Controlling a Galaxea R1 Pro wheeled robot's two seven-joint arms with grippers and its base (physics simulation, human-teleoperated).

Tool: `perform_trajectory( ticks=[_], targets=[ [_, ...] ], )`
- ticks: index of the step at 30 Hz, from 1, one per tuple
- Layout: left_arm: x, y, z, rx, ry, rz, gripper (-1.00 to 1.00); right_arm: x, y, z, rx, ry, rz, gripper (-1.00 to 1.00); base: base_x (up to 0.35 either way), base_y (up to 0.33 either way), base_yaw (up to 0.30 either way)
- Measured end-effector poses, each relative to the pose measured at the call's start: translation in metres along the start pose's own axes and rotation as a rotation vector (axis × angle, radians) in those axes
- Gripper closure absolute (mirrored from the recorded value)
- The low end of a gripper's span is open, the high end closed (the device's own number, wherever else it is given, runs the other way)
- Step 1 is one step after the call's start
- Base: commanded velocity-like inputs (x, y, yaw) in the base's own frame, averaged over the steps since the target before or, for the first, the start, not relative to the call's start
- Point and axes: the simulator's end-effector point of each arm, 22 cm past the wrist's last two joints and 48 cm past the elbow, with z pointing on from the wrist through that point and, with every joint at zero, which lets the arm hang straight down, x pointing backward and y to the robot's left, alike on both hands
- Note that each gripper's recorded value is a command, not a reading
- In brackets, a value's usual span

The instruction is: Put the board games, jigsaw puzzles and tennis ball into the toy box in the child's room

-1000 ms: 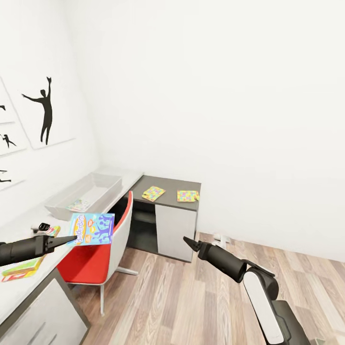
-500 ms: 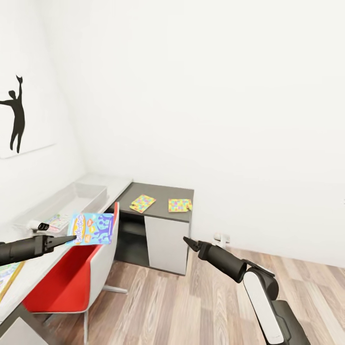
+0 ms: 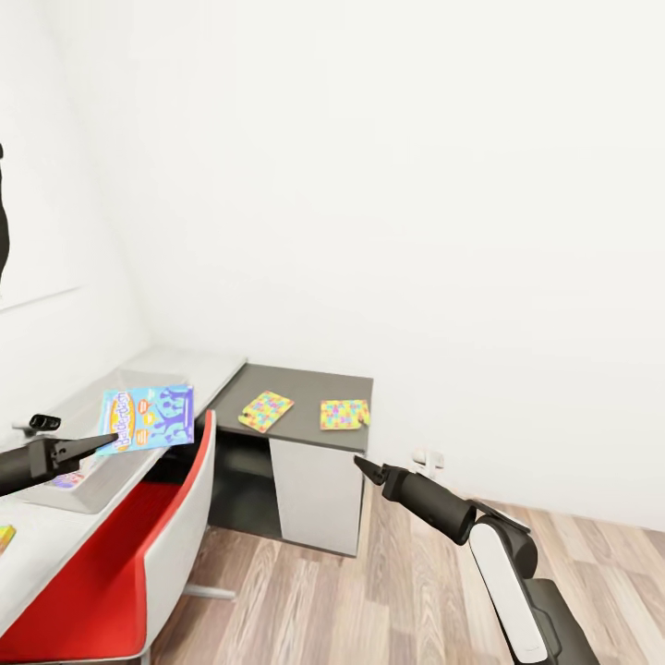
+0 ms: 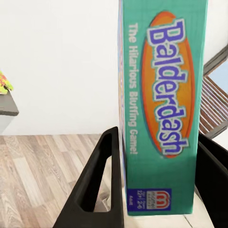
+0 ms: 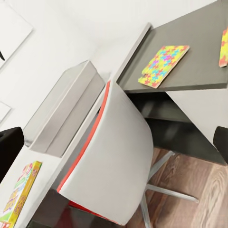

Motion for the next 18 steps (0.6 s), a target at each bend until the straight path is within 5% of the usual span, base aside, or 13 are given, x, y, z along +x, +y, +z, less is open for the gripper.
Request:
perform_trajectory(
  ticks=[18],
  targets=[
    [0.0001, 0.0003, -0.0001, -0.001, 0.001, 0.003, 1.00, 0.0001, -0.0001, -0.0001, 0.000, 0.000, 0.000, -1.00, 0.280, 0.041, -0.009]
  ],
)
